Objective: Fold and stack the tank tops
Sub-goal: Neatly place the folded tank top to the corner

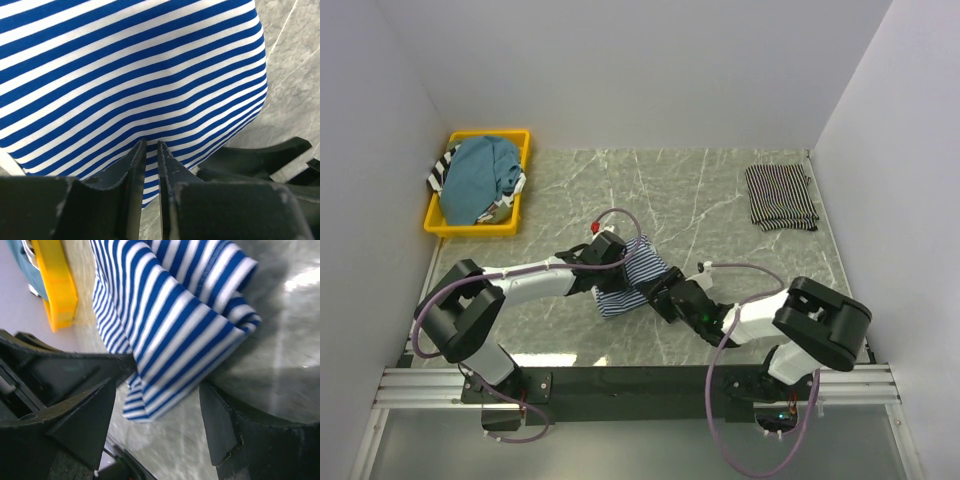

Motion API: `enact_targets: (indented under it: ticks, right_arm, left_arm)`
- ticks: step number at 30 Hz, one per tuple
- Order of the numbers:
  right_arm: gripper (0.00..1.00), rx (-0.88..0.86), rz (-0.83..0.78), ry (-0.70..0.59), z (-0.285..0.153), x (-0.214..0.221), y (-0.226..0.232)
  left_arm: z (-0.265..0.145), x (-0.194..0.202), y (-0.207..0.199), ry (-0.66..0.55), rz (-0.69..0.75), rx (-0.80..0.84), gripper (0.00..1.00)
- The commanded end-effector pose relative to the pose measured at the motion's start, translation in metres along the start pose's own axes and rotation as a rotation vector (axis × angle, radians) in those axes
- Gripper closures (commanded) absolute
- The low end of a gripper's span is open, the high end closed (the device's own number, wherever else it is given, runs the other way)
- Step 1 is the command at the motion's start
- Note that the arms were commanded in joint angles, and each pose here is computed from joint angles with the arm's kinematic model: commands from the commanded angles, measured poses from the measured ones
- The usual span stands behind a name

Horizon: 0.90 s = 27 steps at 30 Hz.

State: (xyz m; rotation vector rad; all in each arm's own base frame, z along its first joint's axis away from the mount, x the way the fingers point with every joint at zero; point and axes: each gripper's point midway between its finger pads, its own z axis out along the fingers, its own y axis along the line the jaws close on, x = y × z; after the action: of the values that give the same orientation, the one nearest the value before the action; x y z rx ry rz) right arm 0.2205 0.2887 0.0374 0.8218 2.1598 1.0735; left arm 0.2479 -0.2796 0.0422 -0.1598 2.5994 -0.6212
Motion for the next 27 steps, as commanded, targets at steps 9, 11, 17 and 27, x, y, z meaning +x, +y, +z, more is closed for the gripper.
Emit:
enact_targets:
  ticks: [9, 11, 17, 27]
  right_arm:
    - [0.29, 0.163, -0.028, -0.049, 0.021, 0.001, -0.041]
    - [0.34, 0.182, -0.037, -0.062, 0.023, -0.002, -0.044]
    - [0.69, 0.236, -0.097, -0.092, 0.026, -0.012, -0.047]
    - [1.0, 0.33, -0.341, -0.062, 0.034, -0.034, -0.027]
  left_arm:
    - [0.004, 0.009, -0.011, 0.029, 0.002, 0.057, 0.79]
    - [0.003, 0.009, -0.012, 0.029, 0.0, 0.06, 0.79]
    - [-0.017, 0.001, -0.019, 0.005, 0.009, 0.084, 0.79]
    - [-0.118, -0.056, -0.047, -0.178, 0.06, 0.155, 0.72]
